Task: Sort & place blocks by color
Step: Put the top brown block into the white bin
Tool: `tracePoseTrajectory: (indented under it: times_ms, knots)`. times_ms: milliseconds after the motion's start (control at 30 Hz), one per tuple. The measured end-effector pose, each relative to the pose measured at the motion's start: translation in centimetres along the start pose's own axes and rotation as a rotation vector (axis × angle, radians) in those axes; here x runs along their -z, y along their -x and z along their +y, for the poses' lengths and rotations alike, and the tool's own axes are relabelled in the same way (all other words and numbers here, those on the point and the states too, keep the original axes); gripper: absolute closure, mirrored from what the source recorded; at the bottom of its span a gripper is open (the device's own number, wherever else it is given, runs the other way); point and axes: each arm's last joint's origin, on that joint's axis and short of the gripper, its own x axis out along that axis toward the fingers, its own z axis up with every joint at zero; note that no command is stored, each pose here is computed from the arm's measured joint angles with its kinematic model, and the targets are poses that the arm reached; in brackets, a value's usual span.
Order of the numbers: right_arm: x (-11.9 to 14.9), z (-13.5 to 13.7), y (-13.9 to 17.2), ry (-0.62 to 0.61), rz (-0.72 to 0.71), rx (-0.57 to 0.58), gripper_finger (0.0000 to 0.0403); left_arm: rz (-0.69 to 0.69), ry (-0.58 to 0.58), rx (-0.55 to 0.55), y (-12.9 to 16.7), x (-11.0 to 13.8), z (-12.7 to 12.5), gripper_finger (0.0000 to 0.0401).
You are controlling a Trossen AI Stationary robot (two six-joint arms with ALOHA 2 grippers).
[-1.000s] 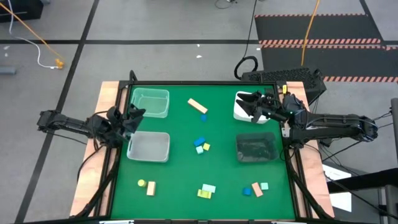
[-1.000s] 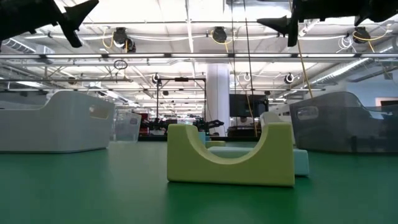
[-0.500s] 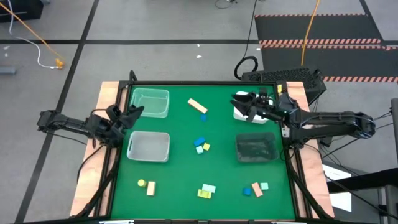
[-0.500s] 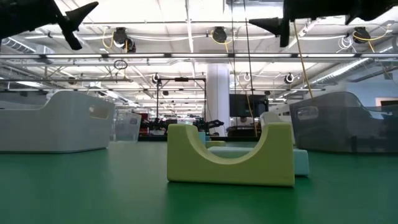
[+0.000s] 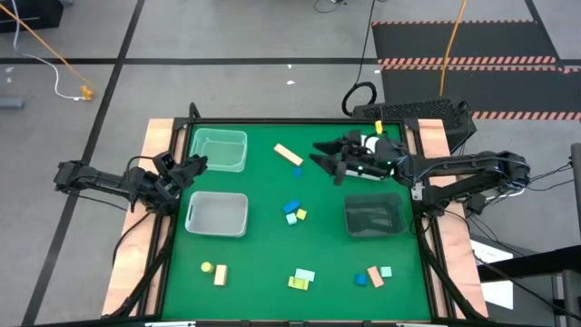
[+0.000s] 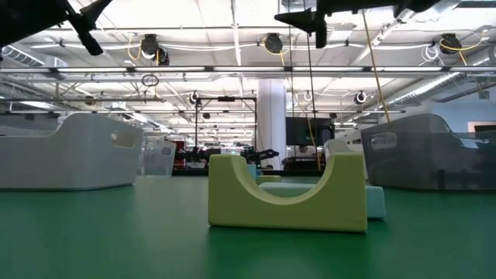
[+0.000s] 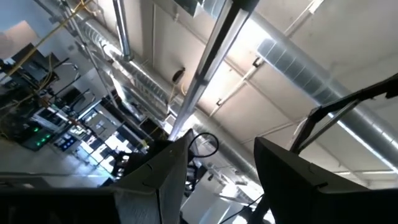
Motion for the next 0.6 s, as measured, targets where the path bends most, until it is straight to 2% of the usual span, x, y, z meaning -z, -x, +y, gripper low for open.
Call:
tracePoseTrajectory:
  times_ms: [133,233,433,600]
  knots:
    - [0.7,0.1,-2.3,0.045,0.065,0.03,0.0154,0.014,0.0,-0.01,-0.2,0.0,0.0,0.0215]
    - [0.8,0.2,-3.9,0.062,0.108,0.068,0.0154,0.057,-0.065,-0.036,-1.0,0.0,-0.4,0.0215]
    - [1.7,-0.4,-6.5,0.13,0.184,0.243,0.0154,0.201,-0.225,-0.111,-4.1,-0.6,-2.1,0.0215]
    - [2.6,-1.9,-8.4,0.072,0.226,0.336,0.0154,0.294,-0.316,-0.183,-6.7,-1.4,-3.6,0.0215]
